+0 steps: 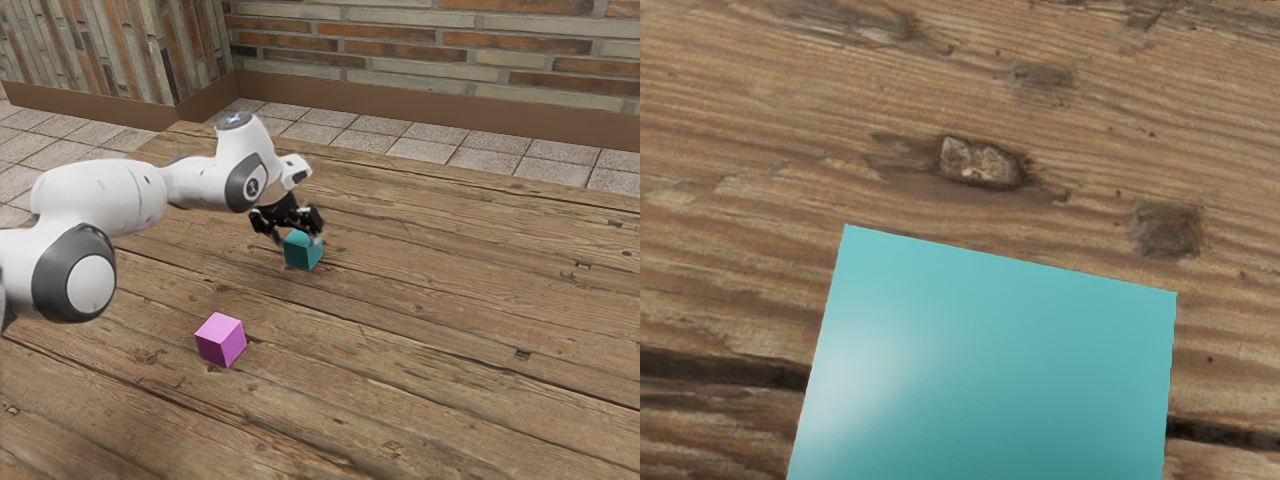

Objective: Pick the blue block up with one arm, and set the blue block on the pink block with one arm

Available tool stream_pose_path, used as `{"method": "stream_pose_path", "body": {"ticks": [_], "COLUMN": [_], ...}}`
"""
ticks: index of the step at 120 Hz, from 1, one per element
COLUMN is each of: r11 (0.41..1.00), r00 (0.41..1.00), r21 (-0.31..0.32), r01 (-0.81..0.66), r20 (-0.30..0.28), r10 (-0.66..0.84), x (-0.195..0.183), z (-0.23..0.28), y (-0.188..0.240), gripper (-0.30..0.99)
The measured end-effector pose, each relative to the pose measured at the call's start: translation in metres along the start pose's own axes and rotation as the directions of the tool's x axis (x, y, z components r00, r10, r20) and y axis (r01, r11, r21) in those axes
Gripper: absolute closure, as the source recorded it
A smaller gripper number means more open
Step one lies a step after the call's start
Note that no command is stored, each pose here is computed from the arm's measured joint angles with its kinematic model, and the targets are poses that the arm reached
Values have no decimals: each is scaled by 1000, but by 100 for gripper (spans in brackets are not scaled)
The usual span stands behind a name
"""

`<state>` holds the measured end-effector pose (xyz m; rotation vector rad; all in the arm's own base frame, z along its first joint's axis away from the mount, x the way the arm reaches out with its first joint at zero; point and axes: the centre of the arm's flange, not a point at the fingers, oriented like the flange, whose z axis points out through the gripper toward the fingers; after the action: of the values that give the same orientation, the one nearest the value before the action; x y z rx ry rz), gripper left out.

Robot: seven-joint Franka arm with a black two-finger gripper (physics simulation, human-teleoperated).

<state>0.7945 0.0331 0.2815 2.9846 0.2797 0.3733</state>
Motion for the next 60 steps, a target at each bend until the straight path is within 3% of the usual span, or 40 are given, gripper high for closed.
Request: {"method": "stream_pose_path", "body": {"ticks": [60], "r11": [978], "r00": [976], "r21": [10], "r01": [-210], "r20": [-61], "r10": [210], "x": [5], "z": [22], "y": [-2], "gripper": [0]}}
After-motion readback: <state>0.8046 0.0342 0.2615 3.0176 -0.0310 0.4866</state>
